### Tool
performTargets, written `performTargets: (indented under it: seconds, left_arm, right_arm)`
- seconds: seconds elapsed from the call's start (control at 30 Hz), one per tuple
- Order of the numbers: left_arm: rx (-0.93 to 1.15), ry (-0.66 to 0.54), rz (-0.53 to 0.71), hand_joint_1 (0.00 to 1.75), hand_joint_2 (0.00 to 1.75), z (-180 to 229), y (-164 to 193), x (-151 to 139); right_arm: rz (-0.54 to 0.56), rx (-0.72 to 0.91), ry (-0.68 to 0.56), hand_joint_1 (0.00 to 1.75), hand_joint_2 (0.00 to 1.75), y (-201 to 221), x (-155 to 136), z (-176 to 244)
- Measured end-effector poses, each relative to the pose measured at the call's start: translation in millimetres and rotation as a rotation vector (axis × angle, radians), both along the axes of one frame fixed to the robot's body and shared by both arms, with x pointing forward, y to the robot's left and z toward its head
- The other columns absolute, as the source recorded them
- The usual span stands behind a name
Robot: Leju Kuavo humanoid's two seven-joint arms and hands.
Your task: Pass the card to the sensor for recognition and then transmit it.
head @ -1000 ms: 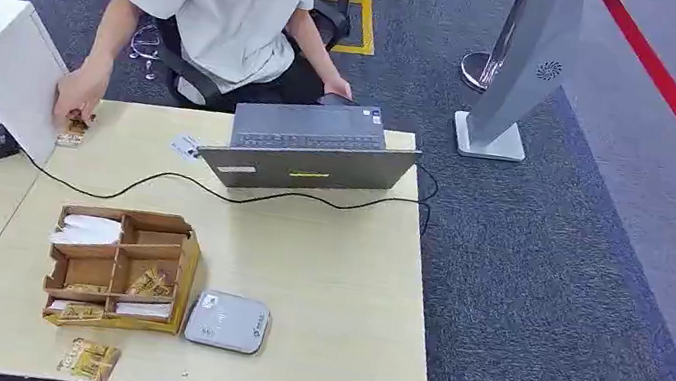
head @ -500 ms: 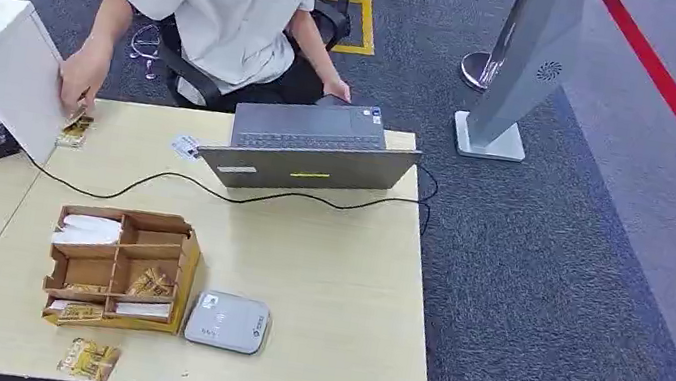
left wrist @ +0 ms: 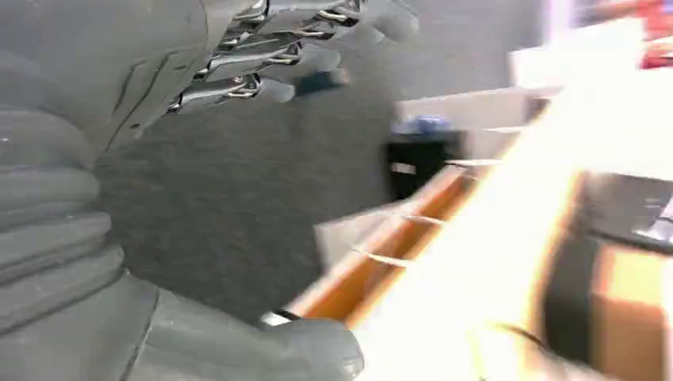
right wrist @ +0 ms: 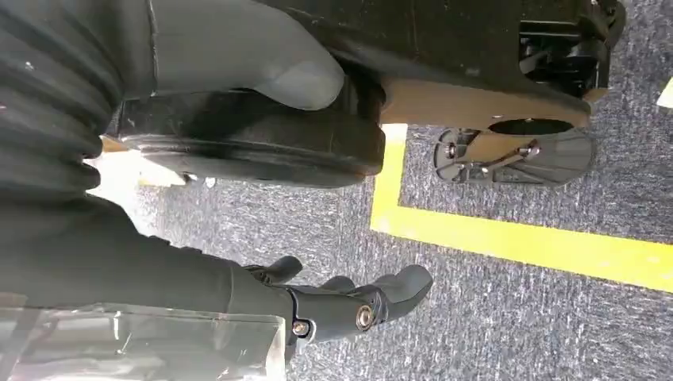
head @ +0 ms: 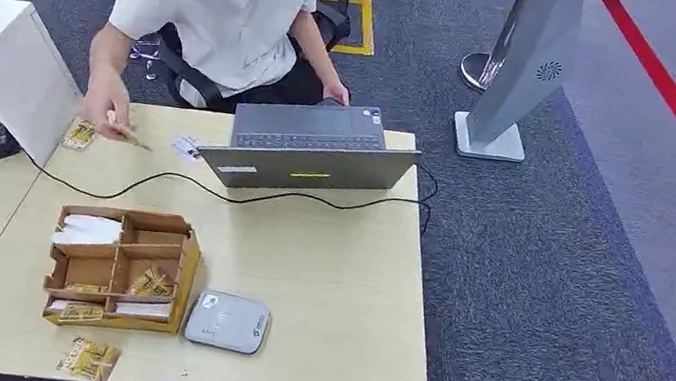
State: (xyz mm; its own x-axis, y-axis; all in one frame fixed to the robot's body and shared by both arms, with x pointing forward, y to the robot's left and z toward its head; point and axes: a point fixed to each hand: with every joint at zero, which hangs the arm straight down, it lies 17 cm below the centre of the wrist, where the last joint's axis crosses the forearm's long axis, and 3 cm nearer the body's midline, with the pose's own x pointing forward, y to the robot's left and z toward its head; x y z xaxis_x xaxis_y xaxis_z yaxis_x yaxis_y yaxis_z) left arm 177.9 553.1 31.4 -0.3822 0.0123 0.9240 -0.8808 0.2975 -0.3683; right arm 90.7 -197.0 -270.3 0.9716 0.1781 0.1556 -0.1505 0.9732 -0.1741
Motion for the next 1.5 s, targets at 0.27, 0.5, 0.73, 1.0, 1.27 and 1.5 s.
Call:
performTargets:
  seconds: [0.27,0.5,0.73,1.0,1.27,1.5]
  left_arm:
    - [0.695,0.067,-0.034,0.00,1.75,223.0,-73.5,124.3]
    - [1.114,0.133,0.025,0.00,1.75,331.3,-152.8,209.0]
    - [1.290,0.262,0.021,0.00,1.75,341.1,-181.5,243.0]
    - [1.393,0.792,-0.106,0.00,1.75,315.2,-188.4,384.3]
    - [1.397,0.948,-0.214,0.00,1.75,274.3,-186.8,414.0]
    - [1.406,1.017,-0.241,0.00,1.75,254.4,-181.1,420.1]
  right_arm:
    - [0.060,0.001,0.016,0.00,1.75,4.2,1.5,0.7]
    - [0.101,0.006,0.024,0.00,1.75,6.9,3.5,1.2]
    - [0.114,0.012,0.024,0.00,1.75,8.5,4.0,1.4]
    - [0.132,0.029,0.022,0.00,1.75,12.4,5.1,1.7]
    - [0.134,0.032,0.024,0.00,1.75,13.0,4.7,1.7]
    - [0.141,0.030,0.023,0.00,1.75,12.8,4.8,1.7]
